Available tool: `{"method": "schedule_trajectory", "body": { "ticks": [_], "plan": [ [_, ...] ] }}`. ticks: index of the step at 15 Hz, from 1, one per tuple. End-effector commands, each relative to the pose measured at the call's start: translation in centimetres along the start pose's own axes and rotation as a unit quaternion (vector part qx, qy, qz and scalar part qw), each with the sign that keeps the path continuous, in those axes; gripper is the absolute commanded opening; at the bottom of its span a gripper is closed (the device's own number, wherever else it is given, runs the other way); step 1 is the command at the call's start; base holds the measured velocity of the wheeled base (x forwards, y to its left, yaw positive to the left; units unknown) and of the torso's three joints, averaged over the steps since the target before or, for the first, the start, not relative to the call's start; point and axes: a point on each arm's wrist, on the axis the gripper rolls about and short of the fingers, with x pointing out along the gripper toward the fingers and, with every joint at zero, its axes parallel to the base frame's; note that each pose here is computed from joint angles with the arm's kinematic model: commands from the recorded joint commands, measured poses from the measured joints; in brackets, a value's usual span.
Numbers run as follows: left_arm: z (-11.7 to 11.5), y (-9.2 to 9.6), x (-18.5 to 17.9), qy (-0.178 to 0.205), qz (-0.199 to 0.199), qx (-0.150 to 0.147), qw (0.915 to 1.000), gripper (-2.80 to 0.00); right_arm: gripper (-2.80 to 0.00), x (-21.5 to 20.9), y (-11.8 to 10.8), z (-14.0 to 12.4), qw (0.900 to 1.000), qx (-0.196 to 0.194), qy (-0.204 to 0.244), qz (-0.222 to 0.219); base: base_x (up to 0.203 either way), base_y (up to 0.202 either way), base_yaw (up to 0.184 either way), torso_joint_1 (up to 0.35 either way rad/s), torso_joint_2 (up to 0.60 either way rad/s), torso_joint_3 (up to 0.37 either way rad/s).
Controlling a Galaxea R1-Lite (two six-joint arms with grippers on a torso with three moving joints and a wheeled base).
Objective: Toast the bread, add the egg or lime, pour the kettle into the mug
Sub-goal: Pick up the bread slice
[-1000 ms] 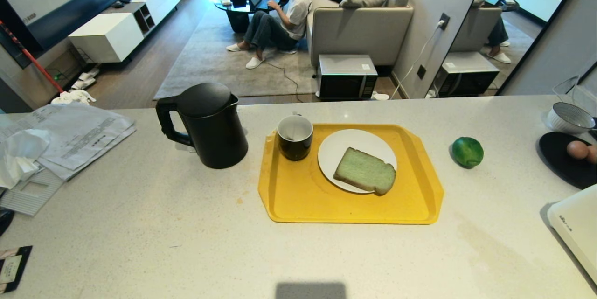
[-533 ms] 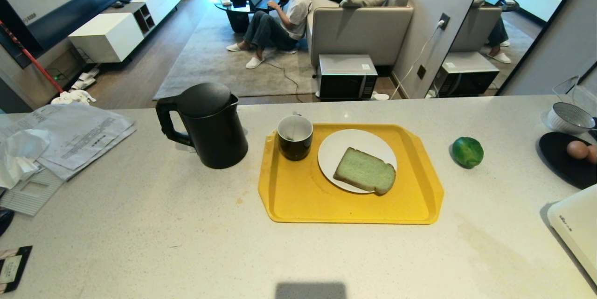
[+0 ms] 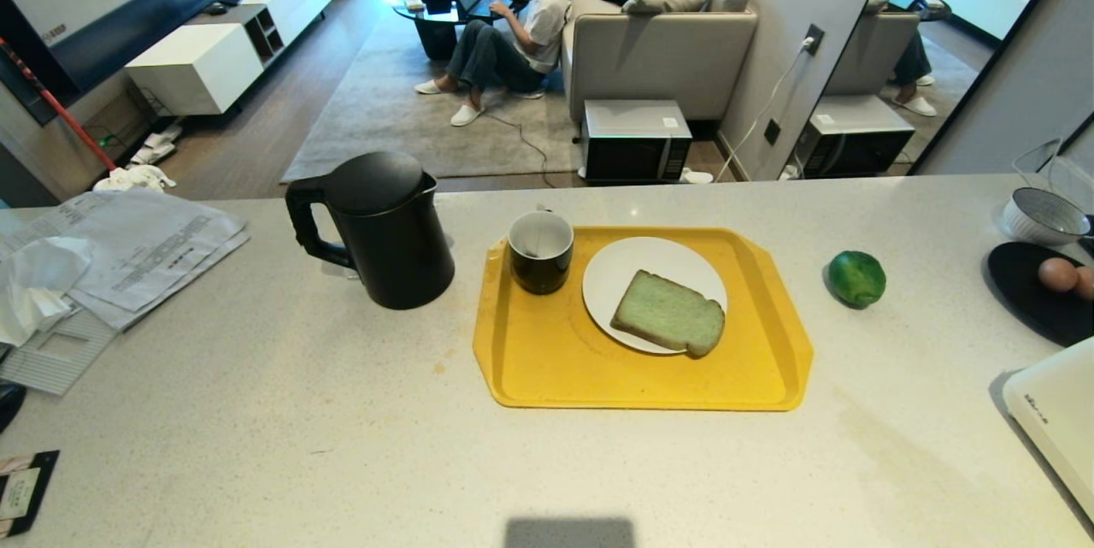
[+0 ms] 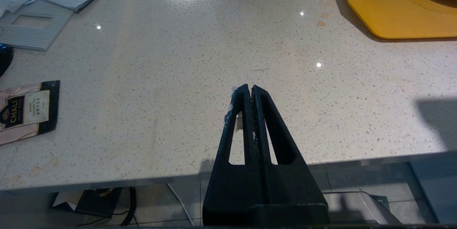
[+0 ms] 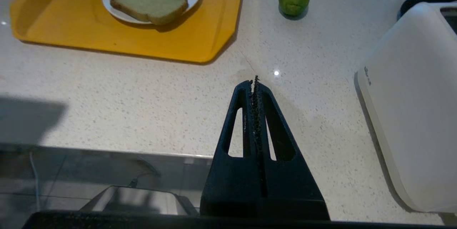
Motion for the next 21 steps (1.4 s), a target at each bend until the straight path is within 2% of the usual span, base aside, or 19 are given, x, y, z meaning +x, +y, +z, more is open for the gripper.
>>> {"method": "schedule_trajectory", "body": {
  "ticks": [1, 5, 8, 9, 11, 14, 16, 19, 20, 21],
  "plan": [
    [0.0, 0.0, 0.0, 0.0, 0.0, 0.0, 1.0, -2.8, -2.8, 2.4, -0.1, 4.1, 0.998, 0.029, 0.054, 0.018, 0.0, 0.0, 0.0, 0.0, 0.0, 0.0],
    [0.0, 0.0, 0.0, 0.0, 0.0, 0.0, 1.0, -2.8, -2.8, 10.0, -0.5, 11.1, 0.985, 0.103, 0.129, 0.042, 0.0, 0.0, 0.0, 0.0, 0.0, 0.0],
    [0.0, 0.0, 0.0, 0.0, 0.0, 0.0, 1.0, -2.8, -2.8, 16.3, -0.8, 14.9, 0.969, 0.152, 0.184, 0.061, 0.0, 0.0, 0.0, 0.0, 0.0, 0.0],
    [0.0, 0.0, 0.0, 0.0, 0.001, 0.0, 1.0, -2.8, -2.8, 17.4, -0.7, 15.3, 0.956, 0.175, 0.221, 0.078, 0.0, 0.0, 0.0, 0.0, 0.0, 0.0],
    [0.0, 0.0, 0.0, 0.0, 0.0, 0.0, 1.0, -2.8, -2.8, 17.9, -0.8, 14.6, 0.921, 0.223, 0.296, 0.12, 0.0, 0.0, 0.0, 0.0, 0.0, 0.0],
    [0.0, 0.0, 0.0, 0.0, 0.0, 0.0, 1.0, -2.8, -2.8, 18.9, -1.8, 13.5, 0.874, 0.323, 0.343, 0.121, 0.0, 0.0, 0.0, 0.0, 0.0, 0.0],
    [0.0, 0.0, 0.0, 0.0, 0.0, 0.0, 1.0, -2.8, -2.8, 19.2, -2.3, 12.6, 0.855, 0.352, 0.363, 0.114, 0.0, 0.0, 0.0, 0.0, 0.0, 0.0],
    [0.0, 0.0, 0.0, 0.0, 0.0, 0.0, 1.0, -2.8, -2.8, 20.3, -2.6, 11.6, 0.841, 0.364, 0.385, 0.109, 0.0, 0.0, 0.0, 0.0, 0.0, 0.0],
    [0.0, 0.0, 0.0, 0.0, 0.0, 0.0, 1.0, -2.8, 0.0, 21.1, -2.7, 11.3, 0.834, 0.37, 0.393, 0.116, 0.0, 0.0, 0.0, 0.0, 0.0, 0.0],
    [0.0, 0.0, 0.0, 0.0, 0.0, 0.0, 1.0, -2.8, 0.0, 21.9, -2.8, 11.0, 0.828, 0.374, 0.4, 0.124, 0.0, 0.0, 0.0, 0.0, 0.0, 0.0]
  ]
}}
